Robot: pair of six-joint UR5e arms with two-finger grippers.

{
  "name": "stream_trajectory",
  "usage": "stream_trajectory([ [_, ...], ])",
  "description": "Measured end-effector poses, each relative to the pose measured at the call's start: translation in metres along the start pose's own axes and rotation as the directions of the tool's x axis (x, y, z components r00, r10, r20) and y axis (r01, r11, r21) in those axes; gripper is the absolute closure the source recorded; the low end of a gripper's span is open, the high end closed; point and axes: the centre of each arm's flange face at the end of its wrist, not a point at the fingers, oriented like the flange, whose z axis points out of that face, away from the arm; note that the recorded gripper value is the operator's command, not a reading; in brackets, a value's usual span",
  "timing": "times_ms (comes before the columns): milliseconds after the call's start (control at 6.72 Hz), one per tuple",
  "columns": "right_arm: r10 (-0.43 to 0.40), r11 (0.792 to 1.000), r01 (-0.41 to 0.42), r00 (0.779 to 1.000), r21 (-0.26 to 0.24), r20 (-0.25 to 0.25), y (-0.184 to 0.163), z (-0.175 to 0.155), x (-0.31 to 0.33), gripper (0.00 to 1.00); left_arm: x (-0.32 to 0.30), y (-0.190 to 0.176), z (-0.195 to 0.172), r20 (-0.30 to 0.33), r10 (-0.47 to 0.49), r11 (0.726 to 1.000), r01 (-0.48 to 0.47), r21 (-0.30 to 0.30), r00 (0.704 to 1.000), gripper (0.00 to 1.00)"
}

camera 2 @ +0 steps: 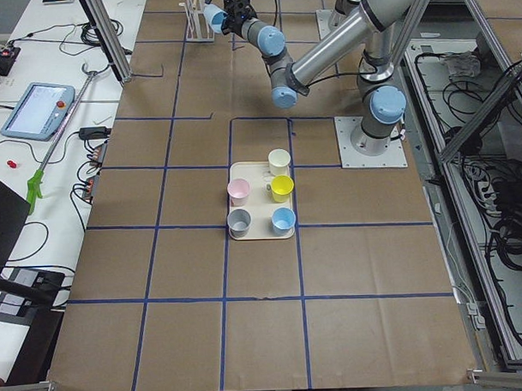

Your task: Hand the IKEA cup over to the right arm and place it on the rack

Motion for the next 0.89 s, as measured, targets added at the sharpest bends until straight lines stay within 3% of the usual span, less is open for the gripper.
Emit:
stream_trajectory([
  [892, 0.012, 1.000, -0.012, 1.000, -0.010, -0.005, -0.0016, 0.0114, -0.0025, 0.06, 0.0012, -0.0015, -0.0010, 0.002, 0.002, 1.000, -0.002, 0.002, 1.000, 1.00],
])
